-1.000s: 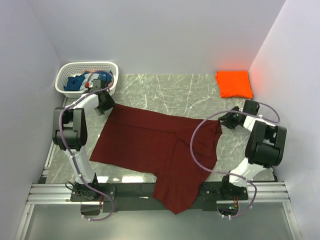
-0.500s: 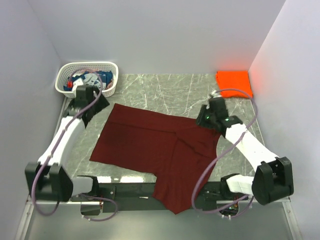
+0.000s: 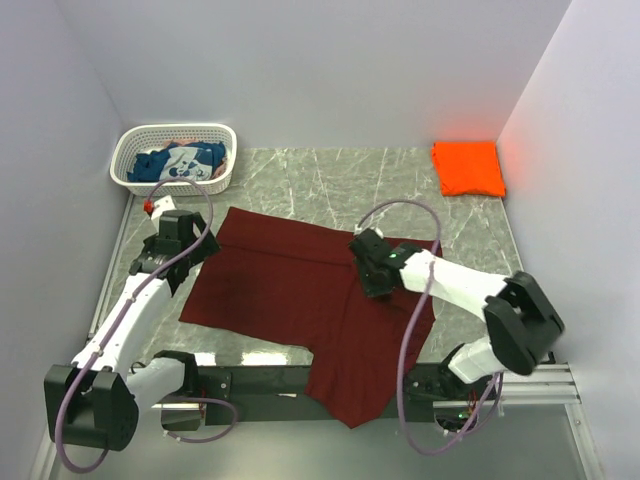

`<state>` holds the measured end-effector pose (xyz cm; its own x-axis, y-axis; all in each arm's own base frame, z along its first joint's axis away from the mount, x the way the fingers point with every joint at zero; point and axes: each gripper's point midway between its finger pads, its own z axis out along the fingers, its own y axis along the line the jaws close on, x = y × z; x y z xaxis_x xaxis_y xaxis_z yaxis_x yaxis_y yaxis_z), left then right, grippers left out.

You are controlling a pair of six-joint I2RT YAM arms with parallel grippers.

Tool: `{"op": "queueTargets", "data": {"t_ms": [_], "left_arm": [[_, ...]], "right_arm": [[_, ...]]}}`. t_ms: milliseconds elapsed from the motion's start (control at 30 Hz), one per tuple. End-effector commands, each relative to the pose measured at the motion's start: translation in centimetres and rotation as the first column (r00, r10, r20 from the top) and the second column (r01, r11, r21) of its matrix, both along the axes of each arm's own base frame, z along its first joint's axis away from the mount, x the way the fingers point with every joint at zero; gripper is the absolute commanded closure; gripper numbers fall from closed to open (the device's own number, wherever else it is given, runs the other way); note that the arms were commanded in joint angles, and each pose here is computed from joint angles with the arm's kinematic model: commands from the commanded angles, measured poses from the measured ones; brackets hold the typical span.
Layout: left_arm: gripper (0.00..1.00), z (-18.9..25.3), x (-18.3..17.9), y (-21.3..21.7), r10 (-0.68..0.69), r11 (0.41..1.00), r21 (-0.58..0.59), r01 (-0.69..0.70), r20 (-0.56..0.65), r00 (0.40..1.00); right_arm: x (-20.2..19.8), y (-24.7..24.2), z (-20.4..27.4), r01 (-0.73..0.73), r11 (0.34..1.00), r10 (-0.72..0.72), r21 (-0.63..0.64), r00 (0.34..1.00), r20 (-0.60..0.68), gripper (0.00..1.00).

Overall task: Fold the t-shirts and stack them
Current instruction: Fold the tshirt

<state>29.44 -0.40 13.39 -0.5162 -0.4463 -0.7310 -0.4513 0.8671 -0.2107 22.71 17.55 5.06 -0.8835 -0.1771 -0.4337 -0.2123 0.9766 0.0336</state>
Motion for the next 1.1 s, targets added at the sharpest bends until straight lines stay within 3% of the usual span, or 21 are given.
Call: {"op": "queueTargets", "data": {"t_ms": [0,667,1067], "left_arm": [[0.09,1.6,1.6,0.1,-0.006,1.0,0.024,0.004,0.065,0.998],[0.09,1.5,1.5,0.6,0.009,0.999,0.046,-0.011,0.059,0.998],[0.09,1.1,1.7,0.6,0.009,0.999,0.051,-0.011,0.039,0.999]], "right_arm": [[1.2,-0.2,0.5,-0.019,0.991,0.027,-0.136,0.998,0.056,0.73],[3.9,-2.4,-1.3,-0.035,0.904,0.058,-0.426,0.998,0.04,0.73],[7.6,-5.3,-0.2,0.034,0.914,-0.006,-0.404,0.997,0.071,0.71]]}}
